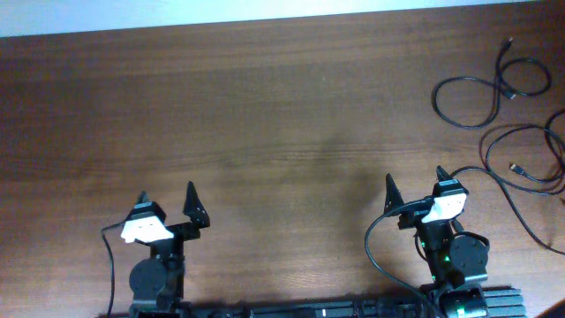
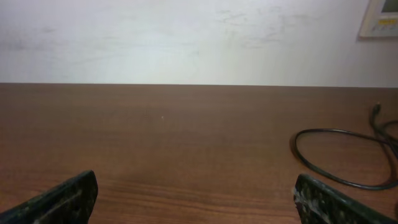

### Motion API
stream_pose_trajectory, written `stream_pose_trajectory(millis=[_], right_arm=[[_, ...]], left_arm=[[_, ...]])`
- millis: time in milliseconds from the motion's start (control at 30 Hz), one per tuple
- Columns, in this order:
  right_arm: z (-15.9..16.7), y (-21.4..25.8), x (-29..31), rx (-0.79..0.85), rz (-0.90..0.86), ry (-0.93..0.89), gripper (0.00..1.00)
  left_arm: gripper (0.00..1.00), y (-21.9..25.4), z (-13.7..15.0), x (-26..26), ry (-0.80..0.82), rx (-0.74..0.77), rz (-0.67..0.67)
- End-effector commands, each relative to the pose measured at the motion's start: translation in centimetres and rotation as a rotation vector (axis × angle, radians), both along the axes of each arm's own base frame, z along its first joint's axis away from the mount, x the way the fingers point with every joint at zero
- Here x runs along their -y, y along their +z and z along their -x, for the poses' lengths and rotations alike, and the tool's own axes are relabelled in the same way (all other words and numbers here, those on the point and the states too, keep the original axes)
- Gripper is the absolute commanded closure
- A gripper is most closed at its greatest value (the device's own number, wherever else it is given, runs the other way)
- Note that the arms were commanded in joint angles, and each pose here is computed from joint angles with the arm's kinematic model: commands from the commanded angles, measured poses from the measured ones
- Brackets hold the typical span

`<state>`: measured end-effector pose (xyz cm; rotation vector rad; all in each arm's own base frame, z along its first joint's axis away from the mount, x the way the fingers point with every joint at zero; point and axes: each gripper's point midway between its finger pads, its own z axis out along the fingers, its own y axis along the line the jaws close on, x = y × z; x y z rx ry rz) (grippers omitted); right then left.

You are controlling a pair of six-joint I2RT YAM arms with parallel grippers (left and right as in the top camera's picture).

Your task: Untangle cables

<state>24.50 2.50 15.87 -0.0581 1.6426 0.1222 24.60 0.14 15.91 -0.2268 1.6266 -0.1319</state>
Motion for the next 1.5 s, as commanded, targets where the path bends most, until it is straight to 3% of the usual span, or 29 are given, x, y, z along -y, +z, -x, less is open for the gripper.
stream_pose_trajectory(millis=[0,467,1467], right_arm=[[0.05,-0.20,-0.24,-0.002,0.008,0.011,0.00],[0.05,-0.20,-0.24,-0.002,0.008,0.011,0.00],[0.05,-0.20,-0.24,-0.002,0.008,0.011,0.00]], left_arm=[[0.01,-0.32,0.09,1.93,-0.143,-0.008,-0.161],[0.01,-0.32,0.12,2.32,-0.174,-0.004,-0.261],[0.01,-0.20,0.13,2.49,-0.181,0.001,-0.225]])
